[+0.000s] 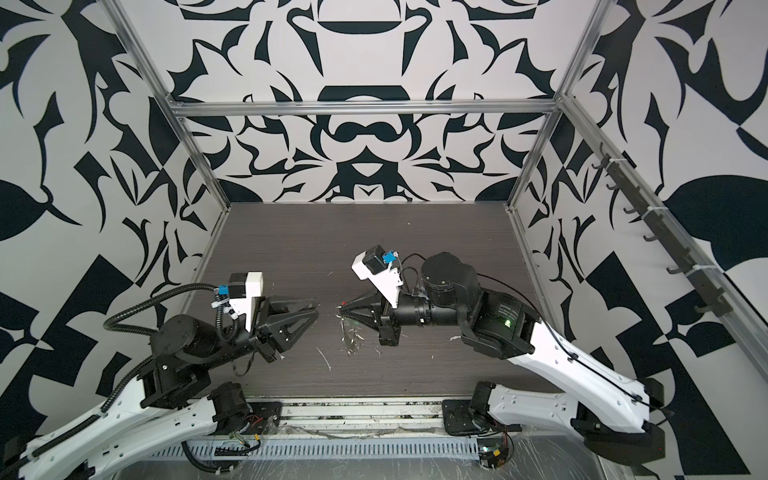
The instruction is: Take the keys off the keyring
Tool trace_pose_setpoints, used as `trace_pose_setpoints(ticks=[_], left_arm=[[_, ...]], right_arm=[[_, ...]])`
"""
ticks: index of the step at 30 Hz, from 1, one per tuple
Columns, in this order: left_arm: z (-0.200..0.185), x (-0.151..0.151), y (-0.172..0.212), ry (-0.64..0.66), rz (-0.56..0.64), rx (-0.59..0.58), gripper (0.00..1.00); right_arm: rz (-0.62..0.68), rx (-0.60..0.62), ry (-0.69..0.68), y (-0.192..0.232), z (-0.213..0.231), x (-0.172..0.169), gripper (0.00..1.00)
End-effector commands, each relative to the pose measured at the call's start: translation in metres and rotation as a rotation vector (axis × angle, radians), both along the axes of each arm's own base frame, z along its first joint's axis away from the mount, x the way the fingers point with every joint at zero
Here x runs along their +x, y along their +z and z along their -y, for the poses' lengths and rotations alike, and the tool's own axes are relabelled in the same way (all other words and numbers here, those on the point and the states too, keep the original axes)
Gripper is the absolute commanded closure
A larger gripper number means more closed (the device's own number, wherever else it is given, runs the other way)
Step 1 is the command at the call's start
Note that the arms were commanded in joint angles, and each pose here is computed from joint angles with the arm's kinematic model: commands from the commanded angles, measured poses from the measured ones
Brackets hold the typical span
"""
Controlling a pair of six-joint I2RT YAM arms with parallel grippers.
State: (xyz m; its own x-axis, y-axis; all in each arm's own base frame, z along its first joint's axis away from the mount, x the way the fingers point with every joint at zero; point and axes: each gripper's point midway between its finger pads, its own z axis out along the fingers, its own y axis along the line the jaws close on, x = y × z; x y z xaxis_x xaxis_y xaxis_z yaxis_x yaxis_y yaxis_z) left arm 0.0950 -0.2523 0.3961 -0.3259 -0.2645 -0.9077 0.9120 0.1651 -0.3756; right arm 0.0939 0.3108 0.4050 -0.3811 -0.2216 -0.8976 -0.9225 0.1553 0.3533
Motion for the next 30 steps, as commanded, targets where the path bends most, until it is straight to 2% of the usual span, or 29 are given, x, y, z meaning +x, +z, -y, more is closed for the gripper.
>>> trace_pose_setpoints(ticks=[1, 4, 11, 18, 25, 26, 30], left_arm=[[0.013, -0.005, -0.015, -0.068, -0.033, 0.089, 0.64], [0.020, -0.006, -0.018, -0.091, -0.047, 0.107, 0.65], [0.024, -0.004, -0.020, -0.093, -0.057, 0.121, 0.80], [0.029, -0.003, -0.021, -0.107, -0.066, 0.129, 0.78], [0.030, -0.004, -0.022, -0.119, -0.077, 0.123, 0.90], [0.030, -0.004, -0.021, -0.118, -0.079, 0.121, 0.90], [0.029, -0.005, -0.021, -0.124, -0.079, 0.115, 0.79]], right_arm=[[0.022, 0.000, 0.059, 0.008, 0.001, -0.010, 1.00], [0.018, 0.000, 0.071, 0.009, -0.001, -0.011, 1.00], [0.022, 0.006, 0.075, 0.012, -0.001, -0.012, 1.00], [0.030, 0.008, 0.067, 0.014, -0.003, -0.009, 1.00], [0.042, 0.023, 0.066, 0.021, -0.005, -0.008, 1.00], [0.040, 0.023, 0.065, 0.021, -0.005, -0.007, 1.00], [0.045, 0.029, 0.066, 0.024, -0.007, -0.006, 1.00]])
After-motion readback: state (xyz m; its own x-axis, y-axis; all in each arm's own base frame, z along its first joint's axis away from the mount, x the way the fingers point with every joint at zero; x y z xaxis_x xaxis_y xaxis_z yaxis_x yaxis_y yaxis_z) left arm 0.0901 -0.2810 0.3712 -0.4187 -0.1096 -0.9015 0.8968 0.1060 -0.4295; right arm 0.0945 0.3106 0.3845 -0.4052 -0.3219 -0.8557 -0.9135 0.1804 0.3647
